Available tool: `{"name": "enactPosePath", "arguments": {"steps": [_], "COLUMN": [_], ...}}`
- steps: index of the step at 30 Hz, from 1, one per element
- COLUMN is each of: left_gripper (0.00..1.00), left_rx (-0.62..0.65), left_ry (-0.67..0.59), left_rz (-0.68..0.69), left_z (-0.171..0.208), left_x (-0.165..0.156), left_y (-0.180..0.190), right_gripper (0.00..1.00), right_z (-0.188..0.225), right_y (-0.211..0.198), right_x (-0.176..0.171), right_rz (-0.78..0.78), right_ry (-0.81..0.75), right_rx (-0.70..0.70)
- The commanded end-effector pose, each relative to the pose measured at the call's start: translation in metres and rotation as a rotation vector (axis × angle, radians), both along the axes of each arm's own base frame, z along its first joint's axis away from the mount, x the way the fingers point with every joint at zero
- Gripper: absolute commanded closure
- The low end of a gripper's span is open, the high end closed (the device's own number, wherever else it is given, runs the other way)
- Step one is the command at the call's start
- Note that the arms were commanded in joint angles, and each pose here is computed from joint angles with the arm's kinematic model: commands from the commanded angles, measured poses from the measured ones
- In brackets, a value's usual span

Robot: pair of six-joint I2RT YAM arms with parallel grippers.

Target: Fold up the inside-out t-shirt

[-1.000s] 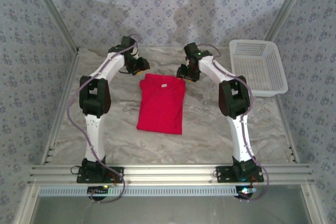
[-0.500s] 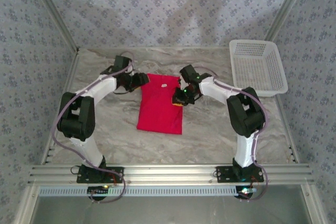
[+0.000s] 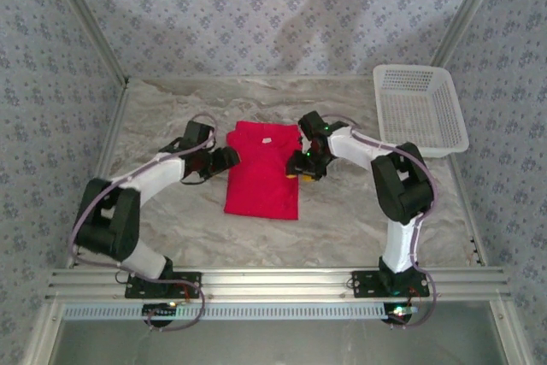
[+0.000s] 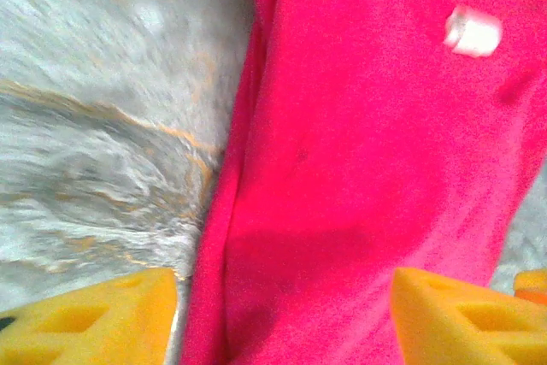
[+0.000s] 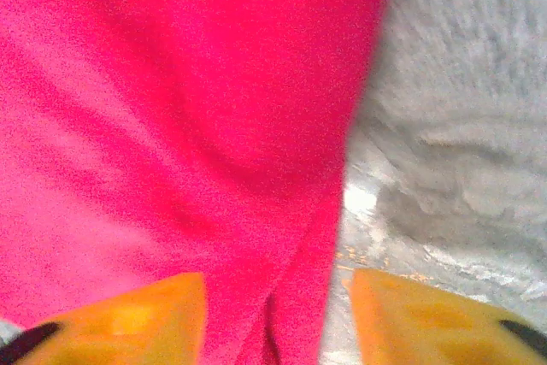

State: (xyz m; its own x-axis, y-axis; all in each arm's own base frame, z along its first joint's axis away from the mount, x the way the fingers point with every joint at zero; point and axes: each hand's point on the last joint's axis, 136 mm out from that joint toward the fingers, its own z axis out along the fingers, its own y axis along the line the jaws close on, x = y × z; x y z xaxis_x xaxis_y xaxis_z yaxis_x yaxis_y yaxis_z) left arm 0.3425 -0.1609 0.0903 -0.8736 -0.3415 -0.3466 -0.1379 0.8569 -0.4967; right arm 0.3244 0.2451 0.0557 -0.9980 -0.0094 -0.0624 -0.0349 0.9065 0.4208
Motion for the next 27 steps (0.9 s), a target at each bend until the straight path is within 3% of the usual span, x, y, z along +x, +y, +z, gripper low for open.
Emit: {"name": "enactPosePath", "arguments": {"steps": [1,4,11,17,19,23,25,27], "left_gripper": [0.23,0.01,0.0,0.1,0.17,0.31,0.35,0.38], "left_rx": [0.181,0.148,0.067,0.051,0.018,-0.062,-0.08,-0.1], "left_ry": [-0.147,-0.124,-0.175,-0.167,-0.158,-0.123,-0.098,-0.079], "left_rz": [0.076,0.097,0.085,0.043,0.036,-0.013,-0.041,-0.067], "left_z": [0.032,0.039,0.053,0.05,0.047,0.033,0.021,0.011], "left_x": [0.017,0.027,0.044,0.05,0.056,0.077,0.09,0.105], "left_y": [0.039,0.055,0.053,0.046,0.042,0.028,0.021,0.013], "right_gripper": [0.38,0.35,0.36,0.39,0.48,0.77,0.86,0.88], "right_z": [0.033,0.023,-0.008,-0.037,-0.043,-0.045,-0.045,-0.045], "right_y": [-0.01,-0.018,-0.011,0.001,0.01,0.027,0.03,0.031], "right_x": [0.039,0.078,0.137,0.149,0.15,0.153,0.154,0.154], "right_rz": [0.011,-0.031,-0.047,-0.041,-0.025,0.009,0.019,0.024], "right_ry": [-0.156,-0.203,-0.21,-0.165,-0.156,-0.155,-0.155,-0.152], "right_rx": [-0.002,-0.037,-0.106,-0.109,-0.083,-0.002,0.014,0.02]}}
